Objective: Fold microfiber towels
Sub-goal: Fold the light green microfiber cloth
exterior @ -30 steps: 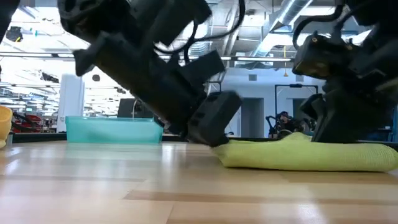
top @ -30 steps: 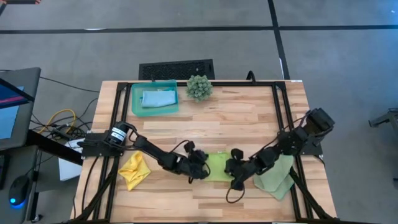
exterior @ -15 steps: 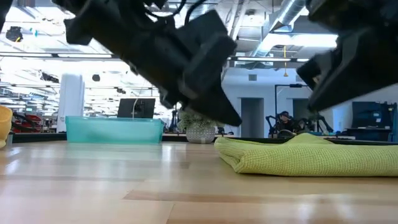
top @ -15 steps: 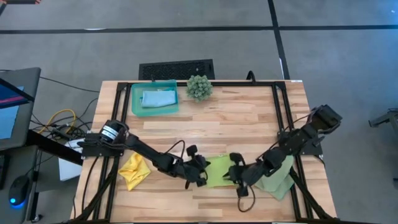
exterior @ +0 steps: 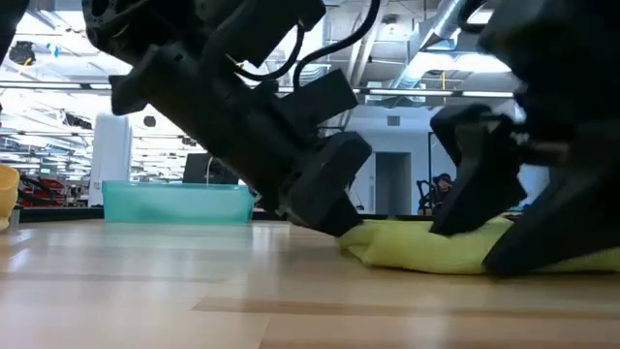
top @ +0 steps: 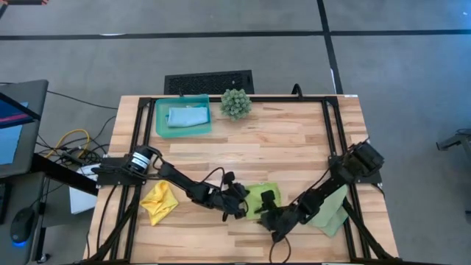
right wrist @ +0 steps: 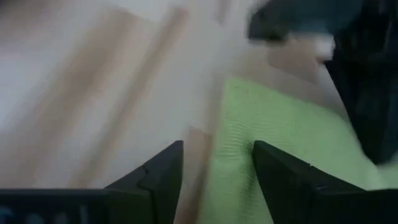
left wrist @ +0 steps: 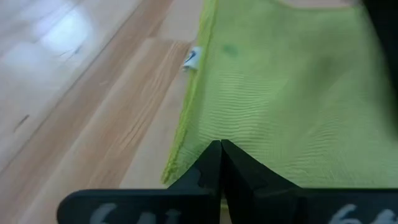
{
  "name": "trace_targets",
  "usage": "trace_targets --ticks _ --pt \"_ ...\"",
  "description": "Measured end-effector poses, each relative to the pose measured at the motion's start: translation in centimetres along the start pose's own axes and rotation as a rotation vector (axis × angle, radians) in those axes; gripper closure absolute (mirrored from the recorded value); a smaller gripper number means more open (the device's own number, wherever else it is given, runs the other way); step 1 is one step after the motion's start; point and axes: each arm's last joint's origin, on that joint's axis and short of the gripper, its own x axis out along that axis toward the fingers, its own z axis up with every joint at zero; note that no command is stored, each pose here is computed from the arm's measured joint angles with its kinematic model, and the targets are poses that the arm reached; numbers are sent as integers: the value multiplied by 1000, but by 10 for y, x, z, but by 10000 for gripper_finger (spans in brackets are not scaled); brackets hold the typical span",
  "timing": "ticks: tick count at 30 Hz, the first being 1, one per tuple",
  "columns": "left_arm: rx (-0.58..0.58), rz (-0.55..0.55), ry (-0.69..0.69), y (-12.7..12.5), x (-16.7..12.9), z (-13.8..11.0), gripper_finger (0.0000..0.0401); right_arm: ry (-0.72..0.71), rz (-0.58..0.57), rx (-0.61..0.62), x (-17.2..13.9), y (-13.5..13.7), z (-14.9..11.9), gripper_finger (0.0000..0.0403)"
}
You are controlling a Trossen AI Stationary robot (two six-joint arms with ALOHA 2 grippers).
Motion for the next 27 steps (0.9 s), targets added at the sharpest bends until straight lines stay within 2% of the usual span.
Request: trace_targets --ticks 4,8,13,15,19,21,27 --pt "0 -16 -9 -1 3 -1 401 76 -43 16 0 -1 1 224" --pt "41 -22 -24 -1 -1 4 401 96 -25 30 -2 -1 0 294" --pt "88 -56 -88 -9 -12 26 401 97 14 47 -6 -1 2 382" --pt "117 -75 -92 -11 -13 29 401 89 44 67 -9 -2 6 392" --pt "151 -130 -45 -14 -9 19 401 52 110 137 -19 -3 16 371" --pt "153 -124 -13 -15 -3 8 401 24 144 160 -24 -4 23 367" --pt "146 -169 -68 -28 6 -5 401 -36 204 210 -43 -14 39 390"
